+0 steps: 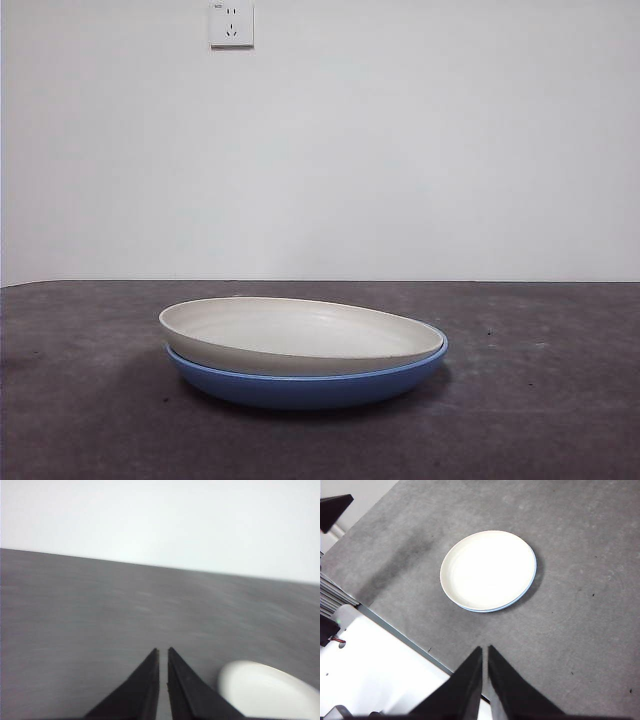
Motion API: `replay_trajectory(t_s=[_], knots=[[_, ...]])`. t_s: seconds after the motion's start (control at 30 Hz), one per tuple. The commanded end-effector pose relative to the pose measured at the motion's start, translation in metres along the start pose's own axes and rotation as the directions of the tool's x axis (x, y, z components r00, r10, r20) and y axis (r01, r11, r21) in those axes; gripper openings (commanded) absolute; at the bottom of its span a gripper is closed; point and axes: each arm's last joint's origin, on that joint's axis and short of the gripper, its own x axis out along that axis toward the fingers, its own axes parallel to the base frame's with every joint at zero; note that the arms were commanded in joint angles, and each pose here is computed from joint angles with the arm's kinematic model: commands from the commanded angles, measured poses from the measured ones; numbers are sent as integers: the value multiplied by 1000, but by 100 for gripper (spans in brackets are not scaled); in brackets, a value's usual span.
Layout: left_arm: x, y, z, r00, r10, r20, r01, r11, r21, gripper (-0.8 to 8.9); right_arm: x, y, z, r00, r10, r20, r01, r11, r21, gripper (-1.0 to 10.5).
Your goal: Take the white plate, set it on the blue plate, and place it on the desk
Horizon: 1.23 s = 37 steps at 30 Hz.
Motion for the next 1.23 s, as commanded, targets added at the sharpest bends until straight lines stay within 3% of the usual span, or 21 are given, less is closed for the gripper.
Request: replay_trajectory(t_s=[0.03,0.13,0.4,0.77,1.23], knots=[[2,9,-23,990,141,24,-140,990,-33,27,-3,2,3,1000,8,20,-8,1000,-19,15],[2,15,-44,979,204,1,-204,978,-32,27,-3,2,3,1000,8,20,-7,1000,-18,15],[2,21,-71,975,219,-33,-218,976,29,27,-3,2,3,1000,8,20,-7,1000,-18,15],[-2,21,-75,974,222,-45,-212,964,159,27,-3,2,3,1000,8,20,-7,1000,-18,15],[-2,21,-75,975,218,-46,-209,966,155,27,-3,2,3,1000,8,20,-7,1000,-18,15]])
